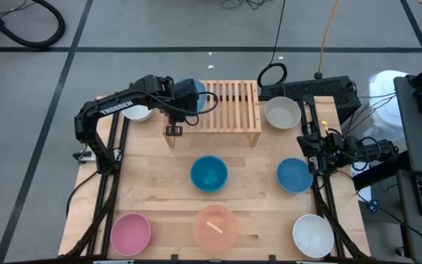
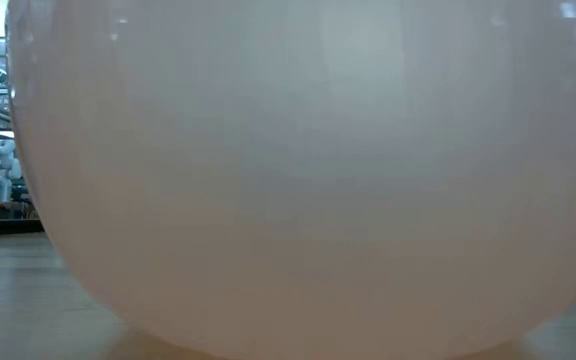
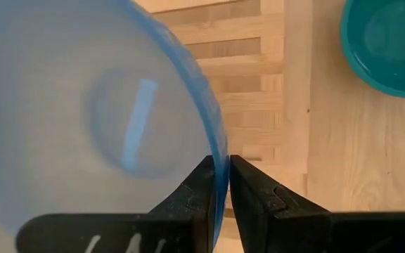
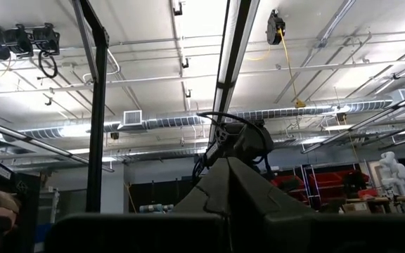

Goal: Place and stack bowls onto a shelf
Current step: Put the light blue bowl on the shelf

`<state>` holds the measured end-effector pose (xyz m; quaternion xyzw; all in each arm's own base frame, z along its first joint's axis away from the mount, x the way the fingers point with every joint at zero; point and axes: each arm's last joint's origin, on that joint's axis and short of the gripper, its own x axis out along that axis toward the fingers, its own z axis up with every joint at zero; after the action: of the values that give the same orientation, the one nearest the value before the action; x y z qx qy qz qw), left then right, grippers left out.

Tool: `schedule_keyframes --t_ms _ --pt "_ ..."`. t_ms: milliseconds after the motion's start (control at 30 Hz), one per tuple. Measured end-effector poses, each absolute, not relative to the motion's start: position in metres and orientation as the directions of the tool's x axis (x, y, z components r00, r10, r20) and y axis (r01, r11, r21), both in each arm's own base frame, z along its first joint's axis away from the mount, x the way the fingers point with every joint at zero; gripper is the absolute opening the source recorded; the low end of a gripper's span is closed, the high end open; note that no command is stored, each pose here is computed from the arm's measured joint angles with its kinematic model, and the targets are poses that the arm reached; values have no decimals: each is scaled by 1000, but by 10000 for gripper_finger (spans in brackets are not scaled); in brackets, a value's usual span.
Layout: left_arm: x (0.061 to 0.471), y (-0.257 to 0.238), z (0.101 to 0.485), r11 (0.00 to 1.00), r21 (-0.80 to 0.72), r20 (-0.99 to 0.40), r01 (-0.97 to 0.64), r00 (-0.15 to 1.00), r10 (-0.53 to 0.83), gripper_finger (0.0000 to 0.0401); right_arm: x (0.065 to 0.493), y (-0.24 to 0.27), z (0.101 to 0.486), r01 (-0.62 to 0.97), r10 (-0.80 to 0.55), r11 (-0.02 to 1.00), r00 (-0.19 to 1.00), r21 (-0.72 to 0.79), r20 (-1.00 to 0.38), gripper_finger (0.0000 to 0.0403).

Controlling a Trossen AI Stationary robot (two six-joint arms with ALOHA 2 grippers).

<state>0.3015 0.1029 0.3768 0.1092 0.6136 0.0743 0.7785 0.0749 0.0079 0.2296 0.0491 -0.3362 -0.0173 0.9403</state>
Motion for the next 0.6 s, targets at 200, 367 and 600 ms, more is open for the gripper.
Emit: schedule_keyframes --t_ms 200,367,600 --pt "303 104 375 957 289 -936 15 214 279 42 75 8 230 0 -66 995 773 104 631 0" --pt "307 102 369 964 266 -948 32 192 255 42 75 8 230 -1 -65 995 773 104 631 0" --pt "307 102 368 966 258 -952 33 181 248 42 75 8 230 -1 -66 995 773 105 631 0"
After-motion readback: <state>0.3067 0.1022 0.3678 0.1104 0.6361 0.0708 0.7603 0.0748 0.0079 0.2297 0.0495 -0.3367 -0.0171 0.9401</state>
